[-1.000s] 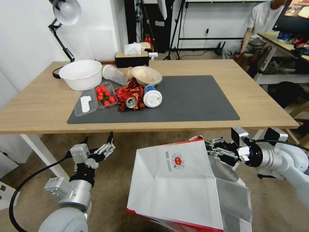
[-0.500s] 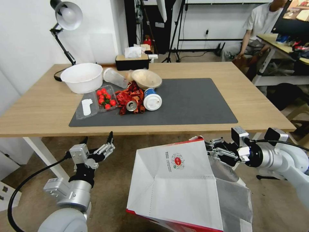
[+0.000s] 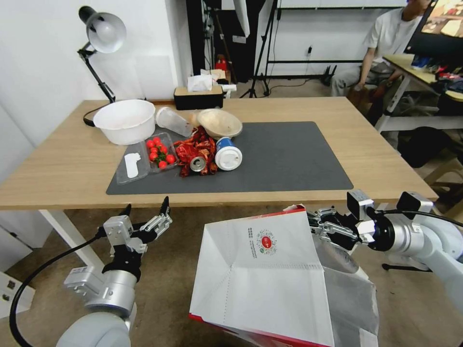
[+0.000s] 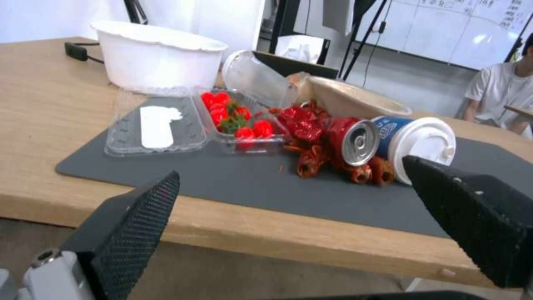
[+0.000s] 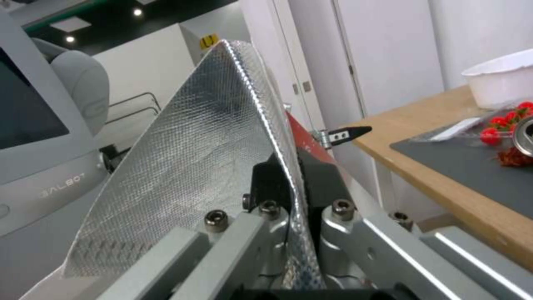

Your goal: Pick up the food delivery bag from the floor and place it on the table.

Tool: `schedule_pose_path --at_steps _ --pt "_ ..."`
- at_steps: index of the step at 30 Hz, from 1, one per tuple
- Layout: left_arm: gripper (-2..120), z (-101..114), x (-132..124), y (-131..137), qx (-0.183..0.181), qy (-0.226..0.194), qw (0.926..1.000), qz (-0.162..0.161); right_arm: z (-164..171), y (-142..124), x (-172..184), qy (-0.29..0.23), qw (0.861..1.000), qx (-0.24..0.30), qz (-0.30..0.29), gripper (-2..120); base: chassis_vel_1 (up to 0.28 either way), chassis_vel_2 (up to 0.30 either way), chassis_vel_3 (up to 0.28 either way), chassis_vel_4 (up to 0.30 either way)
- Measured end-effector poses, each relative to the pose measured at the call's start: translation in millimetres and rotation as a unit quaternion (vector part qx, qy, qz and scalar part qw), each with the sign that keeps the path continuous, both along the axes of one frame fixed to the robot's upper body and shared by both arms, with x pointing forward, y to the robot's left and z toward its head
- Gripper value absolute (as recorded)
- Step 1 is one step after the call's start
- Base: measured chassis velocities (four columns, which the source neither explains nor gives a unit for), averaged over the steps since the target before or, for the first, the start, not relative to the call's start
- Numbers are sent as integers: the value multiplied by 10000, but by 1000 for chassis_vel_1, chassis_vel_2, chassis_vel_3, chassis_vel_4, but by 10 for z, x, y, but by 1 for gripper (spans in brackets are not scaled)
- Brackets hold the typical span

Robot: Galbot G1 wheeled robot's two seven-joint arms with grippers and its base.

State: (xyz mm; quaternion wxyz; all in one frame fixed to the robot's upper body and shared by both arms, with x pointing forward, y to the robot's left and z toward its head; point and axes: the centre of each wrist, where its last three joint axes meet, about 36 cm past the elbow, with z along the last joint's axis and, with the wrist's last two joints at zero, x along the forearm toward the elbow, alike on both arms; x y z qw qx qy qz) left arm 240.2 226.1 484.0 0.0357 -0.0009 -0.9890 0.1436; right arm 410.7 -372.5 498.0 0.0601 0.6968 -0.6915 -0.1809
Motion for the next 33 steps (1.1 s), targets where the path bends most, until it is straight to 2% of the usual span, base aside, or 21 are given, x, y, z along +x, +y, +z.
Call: schedule_pose_path --at_steps 16,25,33 --pt "100 22 -16 12 23 15 10000 -21 2 -21 -27 -9 10000 -4 -18 0 0 0 0 0" --pt "100 -6 -9 16 -32 -214 9998 48 -5 -13 -36 -1 10000 7 -11 0 0 0 0 0" --pt "100 -18 -7 10 -41 -212 9998 52 41 -28 -51 -41 10000 28 -57 0 0 0 0 0"
